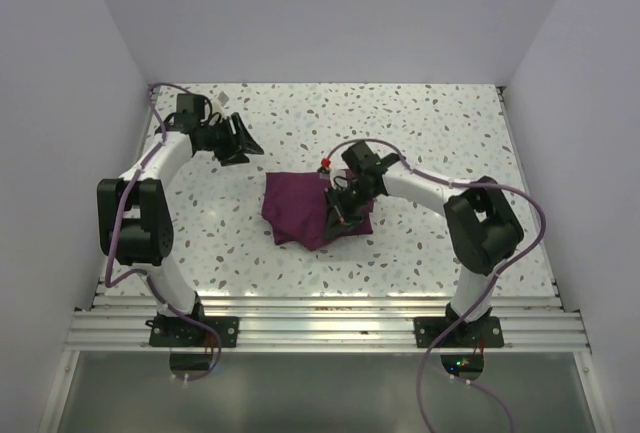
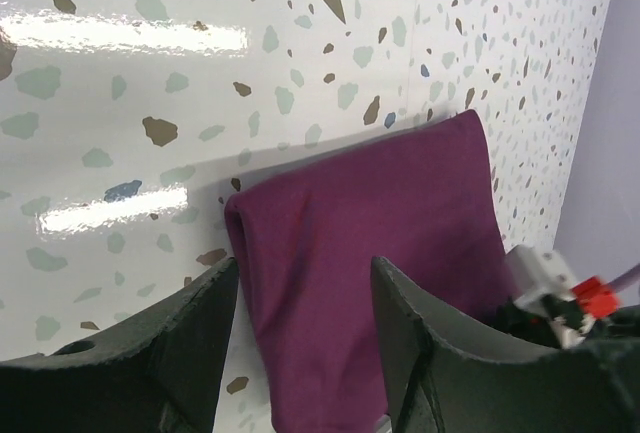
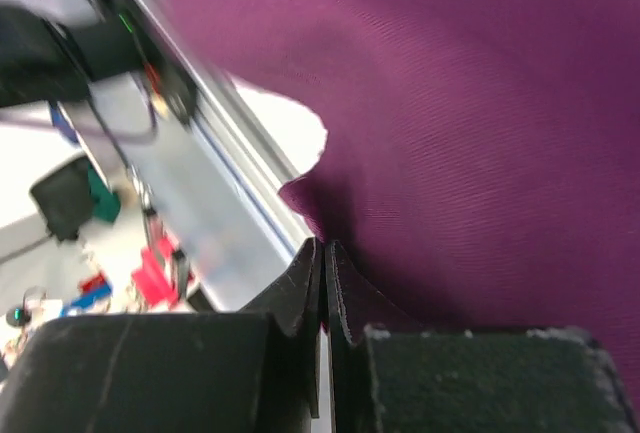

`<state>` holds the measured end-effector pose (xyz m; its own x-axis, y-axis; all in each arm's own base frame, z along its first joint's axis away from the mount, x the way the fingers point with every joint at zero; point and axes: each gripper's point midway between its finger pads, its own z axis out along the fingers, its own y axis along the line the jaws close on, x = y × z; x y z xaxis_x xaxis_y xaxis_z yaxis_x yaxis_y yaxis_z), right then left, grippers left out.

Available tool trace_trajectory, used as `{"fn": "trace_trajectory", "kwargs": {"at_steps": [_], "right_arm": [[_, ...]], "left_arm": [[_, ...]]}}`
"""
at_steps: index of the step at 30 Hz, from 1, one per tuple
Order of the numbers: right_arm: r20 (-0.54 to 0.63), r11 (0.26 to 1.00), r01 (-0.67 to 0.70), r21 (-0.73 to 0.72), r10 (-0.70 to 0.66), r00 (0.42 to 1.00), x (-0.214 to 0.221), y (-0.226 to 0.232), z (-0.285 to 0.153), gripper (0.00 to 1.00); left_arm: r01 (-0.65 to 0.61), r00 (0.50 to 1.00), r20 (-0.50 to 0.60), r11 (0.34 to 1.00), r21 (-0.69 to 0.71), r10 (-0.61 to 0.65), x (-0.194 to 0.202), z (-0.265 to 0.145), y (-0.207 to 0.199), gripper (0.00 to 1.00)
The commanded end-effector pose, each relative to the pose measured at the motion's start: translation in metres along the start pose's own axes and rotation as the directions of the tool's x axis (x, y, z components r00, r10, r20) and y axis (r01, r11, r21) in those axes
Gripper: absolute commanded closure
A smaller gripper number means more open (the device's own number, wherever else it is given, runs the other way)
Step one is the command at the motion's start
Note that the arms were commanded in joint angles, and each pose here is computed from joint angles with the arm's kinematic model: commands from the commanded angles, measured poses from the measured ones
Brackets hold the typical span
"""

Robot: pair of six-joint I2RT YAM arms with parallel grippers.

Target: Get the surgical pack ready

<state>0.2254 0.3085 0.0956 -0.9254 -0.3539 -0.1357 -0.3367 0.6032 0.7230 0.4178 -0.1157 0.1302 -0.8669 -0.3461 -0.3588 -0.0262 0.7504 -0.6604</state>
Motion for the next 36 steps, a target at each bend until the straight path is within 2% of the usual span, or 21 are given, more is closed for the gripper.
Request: {"fn": "trace_trajectory", "kwargs": {"at_steps": [1,5,12,15,16,18,20,21,22,25,28,30,31,32,33,35,36], "right_arm": [[-0.021,1.000,0.009,-0.018,-0.009,1.000,0.030,0.003,-0.006,1.00],[-0.038,1.000,0.001,-0.020,-0.002,0.999,0.051,-0.001,-0.008,1.00],[-0.078,0.998,0.025,-0.062,-0.030,0.997,0.063,0.004,-0.008,1.00],[-0.131,0.998,0.018,-0.052,-0.025,0.991,0.075,-0.002,-0.006,0.91],[-0.153,0.999,0.000,-0.045,-0.007,0.988,0.081,-0.004,-0.006,0.86],[-0.180,1.000,-0.022,-0.021,0.017,0.983,0.091,-0.010,-0.006,0.82],[-0.166,1.000,-0.019,0.020,0.022,0.986,0.093,-0.012,-0.011,0.68],[-0.139,0.999,-0.020,0.030,0.024,0.990,0.089,-0.009,-0.015,0.61],[-0.071,0.999,0.005,0.036,-0.002,0.997,0.077,-0.003,-0.027,0.49],[0.097,0.999,0.010,0.038,-0.014,0.995,0.033,0.010,-0.054,0.31],[0.251,0.999,-0.017,0.048,0.005,0.968,-0.019,0.007,-0.085,0.33],[0.279,0.995,-0.096,0.003,0.092,0.956,-0.039,-0.006,-0.085,0.38],[0.319,0.995,-0.099,-0.028,0.103,0.942,-0.057,-0.013,-0.091,0.46],[0.298,0.986,-0.144,-0.084,0.163,0.941,-0.067,-0.018,-0.083,0.53],[0.331,0.986,-0.126,-0.109,0.155,0.931,-0.082,-0.020,-0.086,0.67],[0.312,0.974,-0.154,-0.167,0.200,0.929,-0.099,-0.028,-0.074,0.80],[0.306,0.971,-0.150,-0.184,0.202,0.930,-0.105,-0.030,-0.071,0.91]], "left_arm": [[0.014,1.000,0.001,1.000,-0.002,-0.014,-0.001,-0.005,-0.001,0.41],[0.023,1.000,-0.015,1.000,-0.003,-0.023,0.003,-0.002,0.001,0.42],[0.027,0.999,-0.038,1.000,-0.012,-0.027,0.008,0.000,0.005,0.42],[0.027,0.998,-0.058,0.999,-0.018,-0.028,0.013,0.000,0.007,0.42],[0.024,0.998,-0.058,1.000,-0.018,-0.025,0.014,-0.002,0.006,0.42],[0.014,0.998,-0.067,1.000,-0.012,-0.015,0.018,-0.003,0.006,0.42],[0.000,0.998,-0.065,1.000,0.009,0.001,0.020,-0.006,0.000,0.42],[-0.007,0.998,-0.065,1.000,0.025,0.008,0.022,-0.005,-0.002,0.42],[-0.012,0.998,-0.069,0.999,0.045,0.015,0.024,-0.006,-0.007,0.43],[-0.023,0.997,-0.072,0.996,0.088,0.029,0.030,-0.003,-0.020,0.44],[0.002,0.996,-0.093,0.991,0.134,0.011,0.038,0.008,-0.031,0.50],[0.014,0.995,-0.096,0.986,0.166,0.002,0.041,0.015,-0.041,0.54],[0.022,0.994,-0.109,0.984,0.175,-0.002,0.043,0.021,-0.043,0.57],[0.022,0.994,-0.114,0.982,0.186,-0.001,0.044,0.025,-0.047,0.58],[0.030,0.992,-0.123,0.981,0.191,-0.007,0.046,0.029,-0.048,0.60],[0.070,0.988,-0.148,0.978,0.197,-0.041,0.051,0.039,-0.045,0.67],[0.078,0.987,-0.153,0.975,0.206,-0.047,0.052,0.043,-0.043,0.69]]}}
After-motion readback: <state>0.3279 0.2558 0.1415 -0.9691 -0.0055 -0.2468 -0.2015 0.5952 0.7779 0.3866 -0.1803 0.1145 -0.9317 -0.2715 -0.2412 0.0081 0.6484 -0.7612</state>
